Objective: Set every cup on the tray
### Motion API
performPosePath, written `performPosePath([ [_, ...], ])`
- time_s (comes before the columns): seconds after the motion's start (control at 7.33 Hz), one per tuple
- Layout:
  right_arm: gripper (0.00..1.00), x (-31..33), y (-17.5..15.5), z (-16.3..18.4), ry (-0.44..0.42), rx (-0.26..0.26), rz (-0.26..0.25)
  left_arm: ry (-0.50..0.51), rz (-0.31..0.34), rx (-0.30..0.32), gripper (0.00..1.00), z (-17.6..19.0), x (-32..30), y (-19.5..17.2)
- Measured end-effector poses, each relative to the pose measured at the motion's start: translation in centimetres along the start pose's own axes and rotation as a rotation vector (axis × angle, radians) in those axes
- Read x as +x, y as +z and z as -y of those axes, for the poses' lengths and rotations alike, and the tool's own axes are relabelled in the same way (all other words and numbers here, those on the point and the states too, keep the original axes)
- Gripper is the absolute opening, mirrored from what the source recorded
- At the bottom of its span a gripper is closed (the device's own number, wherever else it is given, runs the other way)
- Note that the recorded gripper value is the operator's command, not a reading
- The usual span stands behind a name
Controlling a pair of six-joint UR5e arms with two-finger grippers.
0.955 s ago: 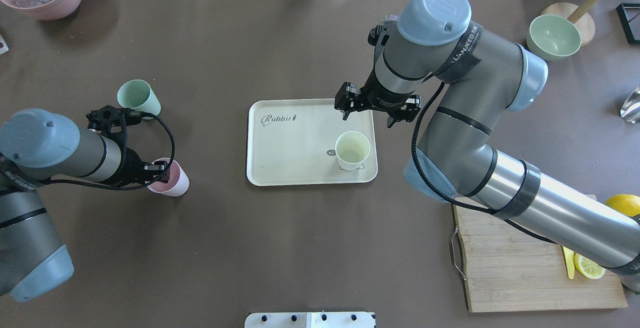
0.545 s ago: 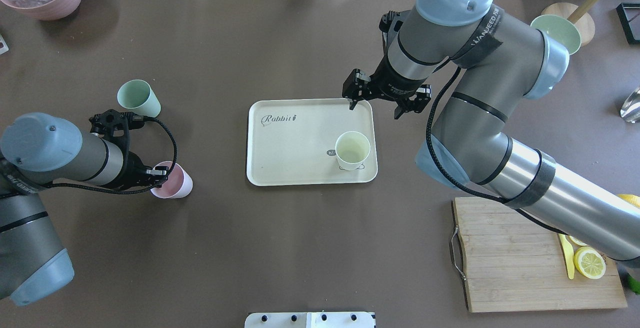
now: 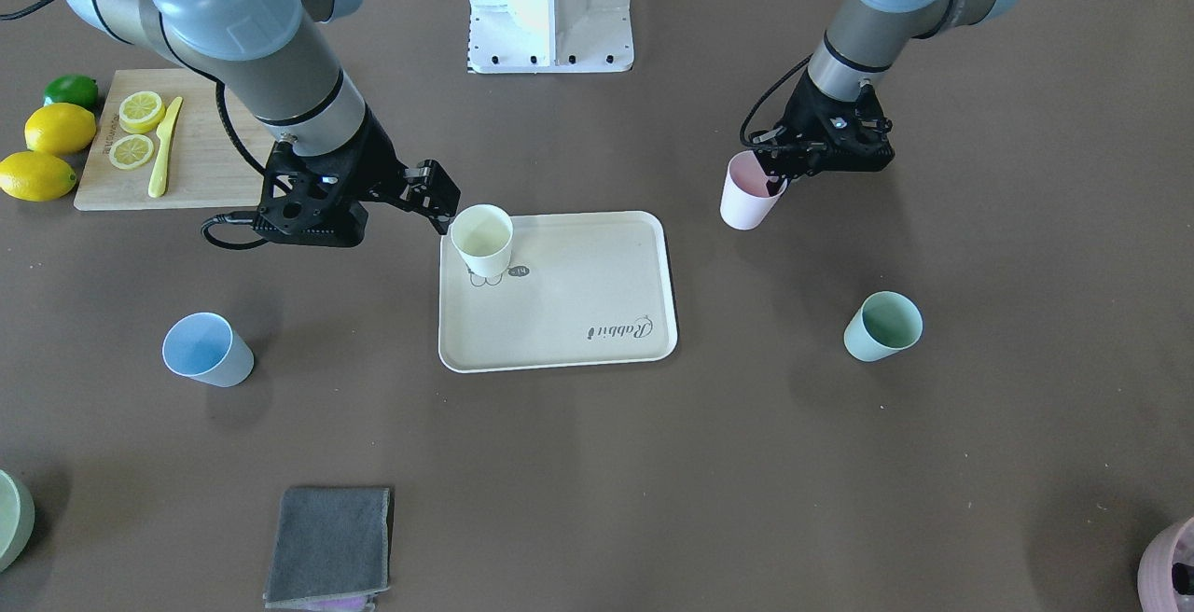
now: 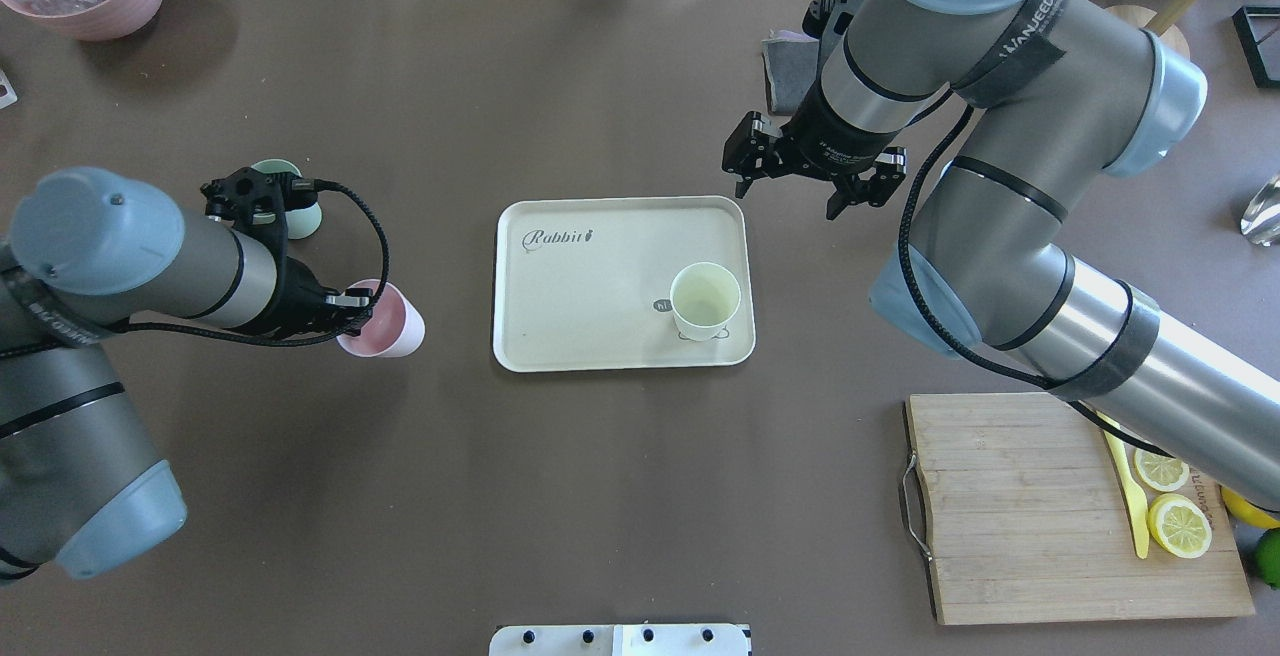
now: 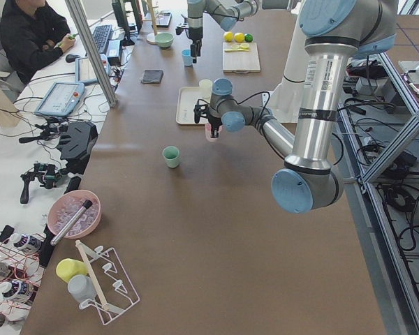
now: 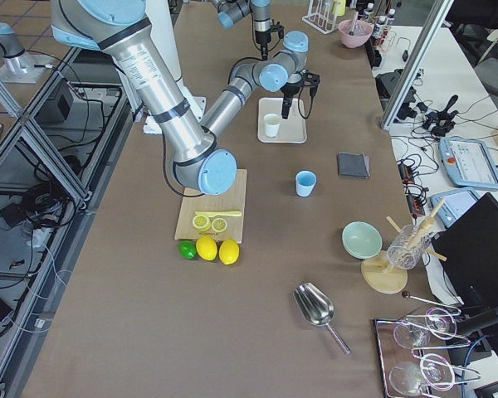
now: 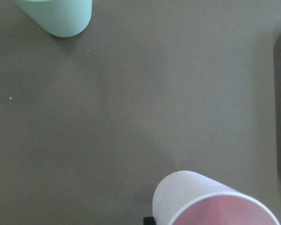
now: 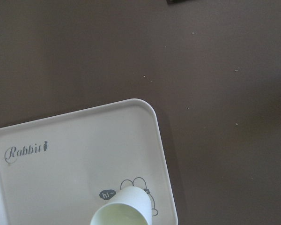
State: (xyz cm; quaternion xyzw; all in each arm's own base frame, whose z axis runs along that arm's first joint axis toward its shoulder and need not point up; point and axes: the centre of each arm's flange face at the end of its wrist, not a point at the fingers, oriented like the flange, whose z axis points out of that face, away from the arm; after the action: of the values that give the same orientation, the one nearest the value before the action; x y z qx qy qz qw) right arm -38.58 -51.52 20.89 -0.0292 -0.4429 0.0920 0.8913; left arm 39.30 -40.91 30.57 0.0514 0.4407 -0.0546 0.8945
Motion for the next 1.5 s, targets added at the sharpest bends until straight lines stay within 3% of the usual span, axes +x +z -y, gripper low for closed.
performPosePath([
  [0.27, 1.00, 3.1, -0.7, 2.3, -0.004, 0.018, -0.029, -0.055, 0.028, -0.014, 0.00, 1.7, 7.7, -0.9],
  [0.82, 1.00, 13.2, -4.6, 9.7, -0.156, 0.037, -0.152, -0.084, 0.052, -0.020, 0.00, 2.1, 13.2, 4.0],
  [1.09, 1.00, 17.6, -4.3, 12.6, -0.199, 0.013, -0.190, -0.092, 0.041, -0.014, 0.00, 1.8, 13.6, 5.6],
  [1.5, 1.00, 22.6, -1.7, 13.6, -0.232, -0.024, -0.228, -0.086, 0.040, -0.024, 0.00, 1.0, 13.9, 6.2],
])
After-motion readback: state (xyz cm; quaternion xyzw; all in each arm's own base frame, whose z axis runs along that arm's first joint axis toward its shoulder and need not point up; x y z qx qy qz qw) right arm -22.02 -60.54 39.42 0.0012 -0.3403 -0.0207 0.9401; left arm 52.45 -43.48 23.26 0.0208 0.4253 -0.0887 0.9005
